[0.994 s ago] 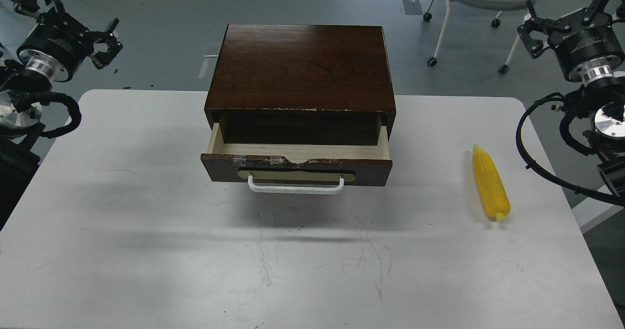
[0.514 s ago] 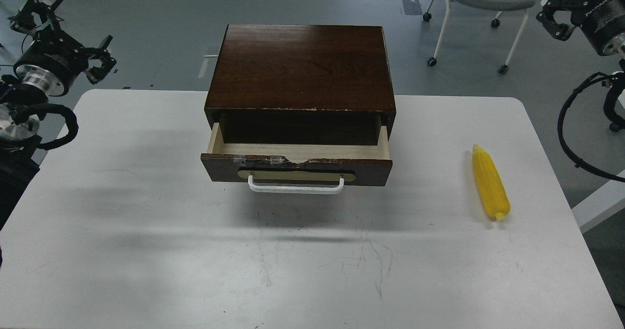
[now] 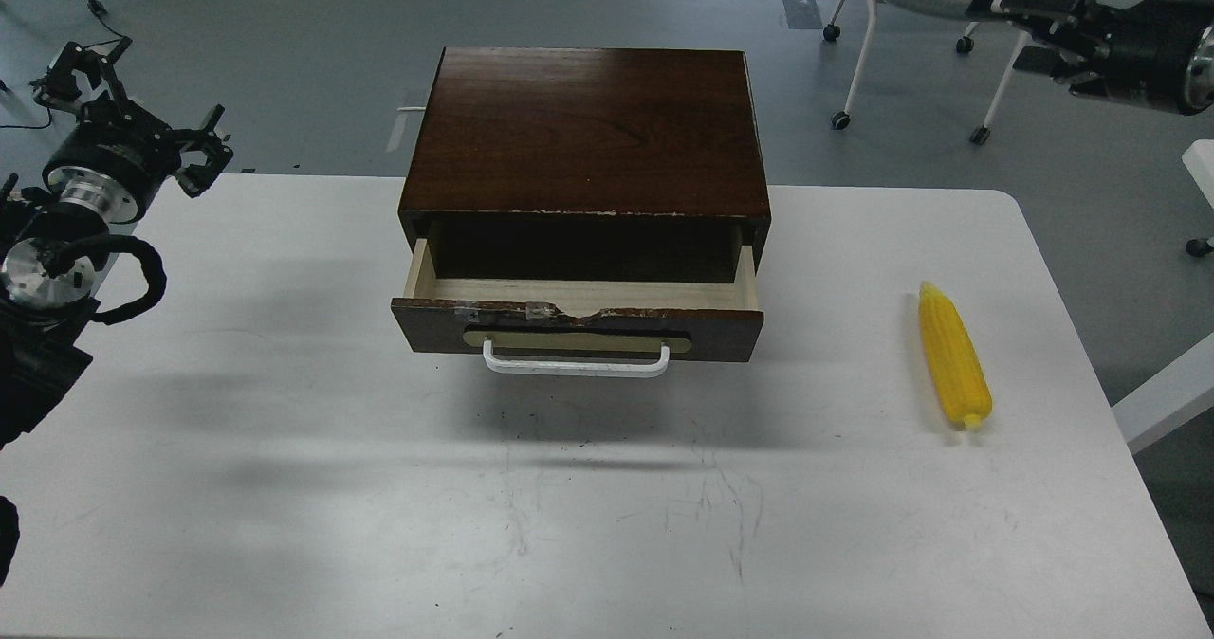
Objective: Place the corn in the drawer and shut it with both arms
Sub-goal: 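Move the right arm toward the yellow corn cob beside the box, then lower the right gripper onto the yellow corn cob and close it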
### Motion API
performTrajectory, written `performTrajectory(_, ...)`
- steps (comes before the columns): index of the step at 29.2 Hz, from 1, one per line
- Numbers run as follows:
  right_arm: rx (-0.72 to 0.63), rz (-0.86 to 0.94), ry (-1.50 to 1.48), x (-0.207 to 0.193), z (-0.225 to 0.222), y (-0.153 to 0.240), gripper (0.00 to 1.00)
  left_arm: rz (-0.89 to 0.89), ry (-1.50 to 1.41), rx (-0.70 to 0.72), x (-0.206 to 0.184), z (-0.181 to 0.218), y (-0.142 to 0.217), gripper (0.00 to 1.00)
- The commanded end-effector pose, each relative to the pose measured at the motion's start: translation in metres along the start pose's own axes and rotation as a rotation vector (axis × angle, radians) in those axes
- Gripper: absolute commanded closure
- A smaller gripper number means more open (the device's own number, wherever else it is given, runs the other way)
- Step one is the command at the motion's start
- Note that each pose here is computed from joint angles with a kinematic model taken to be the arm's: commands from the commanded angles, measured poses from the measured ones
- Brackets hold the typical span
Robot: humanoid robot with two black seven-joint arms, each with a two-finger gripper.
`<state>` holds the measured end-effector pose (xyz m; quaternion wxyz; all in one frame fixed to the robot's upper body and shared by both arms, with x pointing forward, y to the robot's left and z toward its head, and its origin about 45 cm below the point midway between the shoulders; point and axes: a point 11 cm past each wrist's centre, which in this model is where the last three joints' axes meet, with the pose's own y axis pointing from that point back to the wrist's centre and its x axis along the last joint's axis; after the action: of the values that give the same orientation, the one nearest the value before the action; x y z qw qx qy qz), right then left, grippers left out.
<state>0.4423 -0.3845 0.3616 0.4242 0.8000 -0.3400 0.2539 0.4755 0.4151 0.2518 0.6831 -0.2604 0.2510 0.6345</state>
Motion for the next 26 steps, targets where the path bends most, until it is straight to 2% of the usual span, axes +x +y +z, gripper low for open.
performTrajectory(1, -0.071, -0.083, 0.023, -0.029, 0.019, 0.001, 0.02, -0.033, 0.027, 0.032, -0.008, -0.014, 0.002, 0.02)
performTrajectory(5, -0.159, -0.120, 0.022, -0.041, 0.038, 0.004, 0.00, -0.031, 0.035, 0.051, -0.004, -0.023, 0.008, 0.02)
performTrajectory(7, -0.207, -0.147, 0.017, -0.062, 0.053, 0.002, 0.00, -0.009, 0.023, 0.078, 0.008, -0.031, 0.016, 0.02)
performTrajectory(12, -0.243, -0.183, -0.001, -0.091, 0.070, -0.003, 0.00, 0.074, 0.001, 0.081, 0.040, -0.032, 0.035, 0.02)
performTrajectory(18, -0.311, -0.223, 0.049, -0.130, 0.096, -0.009, 0.02, 0.099, -0.005, 0.076, 0.050, -0.030, 0.041, 0.02)
performTrajectory(21, -0.333, -0.234, 0.051, -0.142, 0.105, -0.006, 0.04, 0.102, -0.008, 0.072, 0.051, -0.028, 0.042, 0.01)
performTrajectory(26, -0.380, -0.270, 0.037, -0.175, 0.121, -0.011, 0.14, 0.101, -0.005, 0.071, 0.051, -0.028, 0.042, 0.02)
